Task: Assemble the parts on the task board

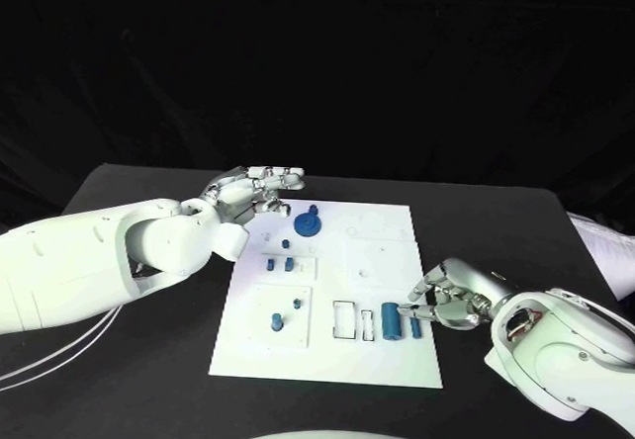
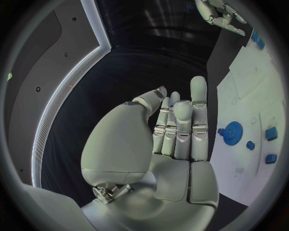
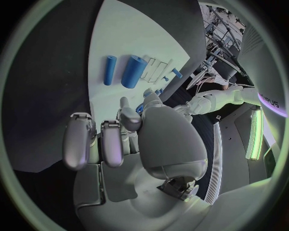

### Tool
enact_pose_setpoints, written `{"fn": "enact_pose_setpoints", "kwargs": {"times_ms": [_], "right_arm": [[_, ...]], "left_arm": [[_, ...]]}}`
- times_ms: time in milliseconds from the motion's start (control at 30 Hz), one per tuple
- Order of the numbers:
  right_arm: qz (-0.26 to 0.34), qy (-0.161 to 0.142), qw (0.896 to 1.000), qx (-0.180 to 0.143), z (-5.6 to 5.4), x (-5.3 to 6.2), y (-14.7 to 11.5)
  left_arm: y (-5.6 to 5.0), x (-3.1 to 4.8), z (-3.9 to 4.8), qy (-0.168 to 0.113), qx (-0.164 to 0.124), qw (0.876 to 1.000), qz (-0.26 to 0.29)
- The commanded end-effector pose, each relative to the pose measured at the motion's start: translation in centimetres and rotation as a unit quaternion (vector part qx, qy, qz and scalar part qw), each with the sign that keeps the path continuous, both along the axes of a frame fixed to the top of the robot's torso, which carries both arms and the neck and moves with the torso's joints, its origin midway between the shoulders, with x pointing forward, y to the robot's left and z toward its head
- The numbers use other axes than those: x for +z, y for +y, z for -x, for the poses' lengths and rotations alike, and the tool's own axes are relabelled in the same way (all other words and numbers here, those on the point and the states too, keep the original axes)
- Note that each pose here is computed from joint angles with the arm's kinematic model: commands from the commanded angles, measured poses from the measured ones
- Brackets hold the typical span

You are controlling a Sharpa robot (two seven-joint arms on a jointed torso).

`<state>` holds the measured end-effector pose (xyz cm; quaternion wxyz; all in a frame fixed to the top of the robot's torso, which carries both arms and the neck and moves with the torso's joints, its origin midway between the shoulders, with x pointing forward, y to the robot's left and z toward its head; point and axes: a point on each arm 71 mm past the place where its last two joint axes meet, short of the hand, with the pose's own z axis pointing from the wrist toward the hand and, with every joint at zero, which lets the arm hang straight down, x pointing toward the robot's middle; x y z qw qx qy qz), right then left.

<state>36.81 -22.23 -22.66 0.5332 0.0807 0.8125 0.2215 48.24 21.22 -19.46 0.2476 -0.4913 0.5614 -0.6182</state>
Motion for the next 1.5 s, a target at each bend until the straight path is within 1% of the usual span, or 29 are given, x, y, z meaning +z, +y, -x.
{"fn": "enact_pose_setpoints", "kwargs": {"times_ms": [33, 467, 700, 933, 1267, 1500], "right_arm": [[0.032, 0.013, 0.999, -0.013, 0.0, -0.6, 0.1], [0.047, 0.022, 0.999, 0.007, -0.1, -1.7, 1.5], [0.061, 0.031, 0.997, 0.02, -0.1, -2.5, 2.1], [0.068, 0.034, 0.997, 0.027, -0.2, -3.0, 2.7], [0.069, 0.04, 0.996, 0.028, -0.4, -3.6, 3.0], [0.065, 0.038, 0.997, 0.024, -0.5, -3.7, 3.1]], "left_arm": [[-0.2, 0.12, 0.04, -0.006, -0.007, 1.0, 0.005], [-0.1, 0.12, 0.06, -0.005, -0.007, 1.0, 0.005], [-0.1, 0.11, 0.07, -0.005, -0.007, 1.0, 0.005], [-0.1, 0.1, 0.08, -0.005, -0.008, 1.0, 0.005], [0.0, 0.08, 0.08, -0.004, -0.008, 1.0, 0.005], [0.0, 0.07, 0.08, -0.004, -0.009, 1.0, 0.005]]}}
